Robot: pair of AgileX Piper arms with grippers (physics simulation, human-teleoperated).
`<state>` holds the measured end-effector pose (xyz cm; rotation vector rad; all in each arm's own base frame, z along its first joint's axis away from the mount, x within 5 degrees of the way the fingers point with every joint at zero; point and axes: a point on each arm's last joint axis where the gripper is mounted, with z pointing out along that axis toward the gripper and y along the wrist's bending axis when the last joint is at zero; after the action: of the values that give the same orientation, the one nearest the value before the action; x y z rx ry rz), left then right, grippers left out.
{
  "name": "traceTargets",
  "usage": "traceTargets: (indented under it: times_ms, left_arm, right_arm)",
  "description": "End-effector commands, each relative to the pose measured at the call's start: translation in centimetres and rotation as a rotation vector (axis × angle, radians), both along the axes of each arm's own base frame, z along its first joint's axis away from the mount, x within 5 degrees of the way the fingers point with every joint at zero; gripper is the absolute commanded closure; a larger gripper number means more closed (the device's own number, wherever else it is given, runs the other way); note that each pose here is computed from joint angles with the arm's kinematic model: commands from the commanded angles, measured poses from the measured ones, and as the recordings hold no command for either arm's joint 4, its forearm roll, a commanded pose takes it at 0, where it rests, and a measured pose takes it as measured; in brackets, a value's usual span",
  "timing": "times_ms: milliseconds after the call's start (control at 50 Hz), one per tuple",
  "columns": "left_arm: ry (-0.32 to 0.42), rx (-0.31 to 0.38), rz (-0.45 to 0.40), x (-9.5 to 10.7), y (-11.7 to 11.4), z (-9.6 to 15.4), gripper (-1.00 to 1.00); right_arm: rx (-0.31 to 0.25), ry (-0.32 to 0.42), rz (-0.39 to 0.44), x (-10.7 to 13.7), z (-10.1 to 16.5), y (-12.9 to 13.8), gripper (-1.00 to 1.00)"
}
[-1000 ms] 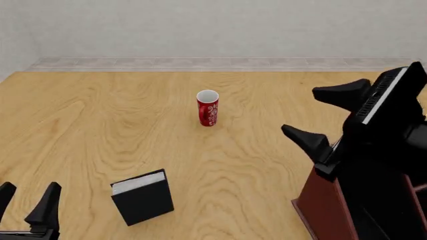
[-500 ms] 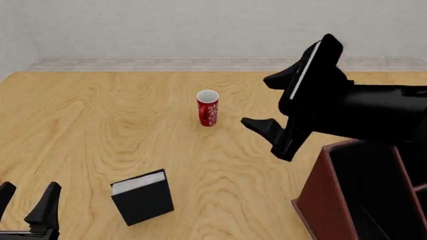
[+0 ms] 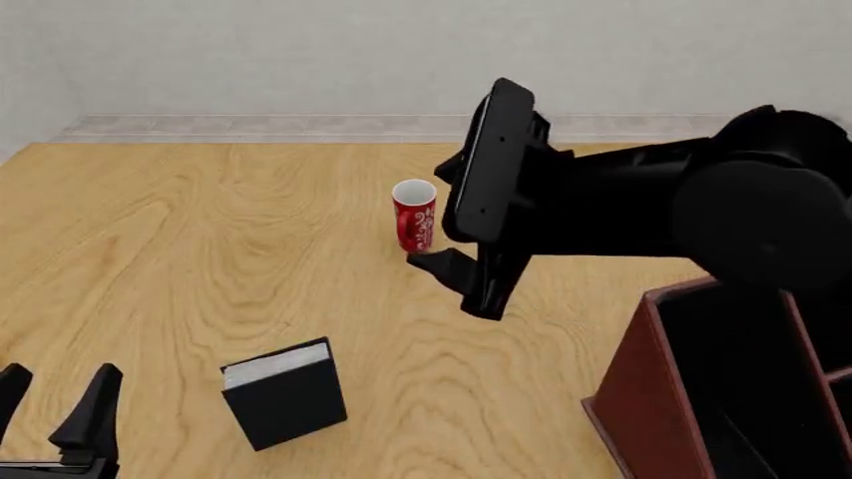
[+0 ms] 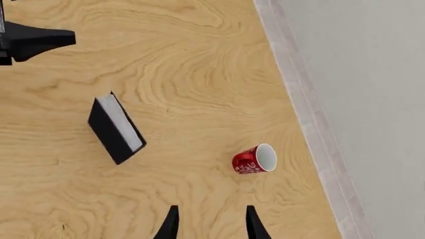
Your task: Pick up the book and place it in the left compartment of the caddy.
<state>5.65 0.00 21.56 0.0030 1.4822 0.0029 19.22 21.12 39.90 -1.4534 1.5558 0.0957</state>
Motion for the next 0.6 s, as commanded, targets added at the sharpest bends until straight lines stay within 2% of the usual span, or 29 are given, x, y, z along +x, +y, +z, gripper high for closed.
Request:
traceTargets:
  times_ms: [20,200,280,600]
  left_arm:
    - [-0.001,0.002,0.000,-0.1,0.0,0.1,-1.00]
    - [-0.001,0.001,0.000,0.0,0.0,-0.1,-1.00]
    - [0.000,0.000,0.000,-0.1,0.0,0.1,-1.00]
    - [-0.001,0.001,0.000,0.0,0.0,-0.1,-1.00]
  right_arm:
    - [-0.051,-0.020,0.060,0.8,-1.2,2.2,-1.00]
    - [-0.024,-0.002,0.097,0.6,-1.1,4.8,-1.00]
    - [-0.029,0.008,0.114,0.4,-1.7,5.7,-1.00]
    - [-0.015,0.051,0.147,-0.5,-3.3,8.0,-1.00]
